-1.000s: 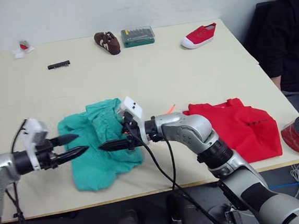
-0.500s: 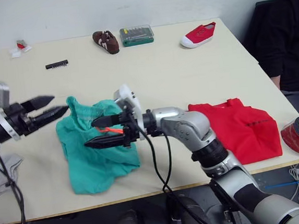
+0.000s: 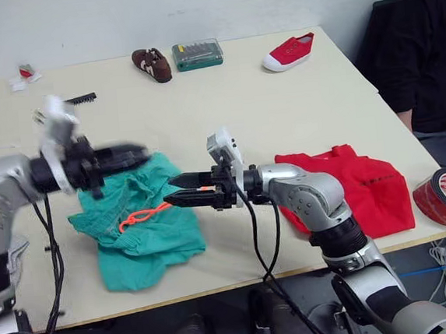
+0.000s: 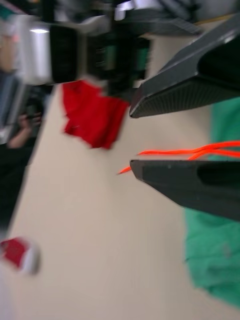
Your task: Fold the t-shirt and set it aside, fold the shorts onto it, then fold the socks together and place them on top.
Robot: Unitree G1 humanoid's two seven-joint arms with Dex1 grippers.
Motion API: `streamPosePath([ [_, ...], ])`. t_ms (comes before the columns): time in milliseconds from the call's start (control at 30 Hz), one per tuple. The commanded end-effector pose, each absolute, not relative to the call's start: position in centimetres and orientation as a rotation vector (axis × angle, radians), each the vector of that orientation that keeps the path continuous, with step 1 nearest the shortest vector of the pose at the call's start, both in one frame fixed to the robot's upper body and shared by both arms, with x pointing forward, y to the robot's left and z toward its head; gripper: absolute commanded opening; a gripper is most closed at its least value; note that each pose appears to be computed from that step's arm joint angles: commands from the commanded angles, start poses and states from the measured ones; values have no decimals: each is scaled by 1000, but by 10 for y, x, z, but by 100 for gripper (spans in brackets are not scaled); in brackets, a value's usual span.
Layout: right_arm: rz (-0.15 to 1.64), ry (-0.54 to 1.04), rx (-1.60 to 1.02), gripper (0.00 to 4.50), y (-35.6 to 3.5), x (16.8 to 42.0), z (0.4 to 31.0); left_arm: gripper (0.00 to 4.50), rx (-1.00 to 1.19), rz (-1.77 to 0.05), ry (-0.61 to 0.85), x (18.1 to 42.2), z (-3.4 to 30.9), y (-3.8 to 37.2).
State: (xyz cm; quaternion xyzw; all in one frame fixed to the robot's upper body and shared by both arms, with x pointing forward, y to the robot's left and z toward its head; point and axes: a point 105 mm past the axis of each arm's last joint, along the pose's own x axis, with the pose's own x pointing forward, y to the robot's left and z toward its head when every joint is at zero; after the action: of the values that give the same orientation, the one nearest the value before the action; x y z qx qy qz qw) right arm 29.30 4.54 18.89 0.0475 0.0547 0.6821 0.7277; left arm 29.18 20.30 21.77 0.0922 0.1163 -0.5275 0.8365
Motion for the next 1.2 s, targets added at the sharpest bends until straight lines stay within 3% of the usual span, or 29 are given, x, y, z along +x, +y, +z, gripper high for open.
streamPosePath([
  [33, 1518, 26, 3, 88, 58, 292, 194, 0, 379, -1067, 286, 292, 210, 219],
  [100, 1518, -14, -106, 12, 69, 293, 187, 0, 445, -1016, 349, 294, 191, 232],
  [133, 1518, -26, -157, 5, 74, 294, 183, 0, 459, -988, 362, 296, 185, 237],
  [333, 1491, 6, -440, 5, 87, 304, 135, 0, 472, -900, 458, 290, 145, 257],
  [533, 1477, 93, -615, 5, 62, 310, 104, 0, 457, -798, 508, 284, 129, 283],
  [733, 1533, 117, -474, 5, 40, 301, 129, 0, 378, -687, 446, 286, 144, 306],
  [900, 1474, 84, -292, 5, 51, 317, 163, 0, 66, -864, 201, 282, 208, 265],
  [1000, 1470, 76, -271, 5, 58, 318, 168, 0, -12, -951, 145, 282, 230, 242],
  [1067, 1468, 65, -278, 5, 65, 318, 167, 0, 23, -970, 154, 288, 230, 230],
  [1200, 1431, 51, -299, 5, 79, 324, 163, 0, 203, -885, 256, 318, 196, 229],
])
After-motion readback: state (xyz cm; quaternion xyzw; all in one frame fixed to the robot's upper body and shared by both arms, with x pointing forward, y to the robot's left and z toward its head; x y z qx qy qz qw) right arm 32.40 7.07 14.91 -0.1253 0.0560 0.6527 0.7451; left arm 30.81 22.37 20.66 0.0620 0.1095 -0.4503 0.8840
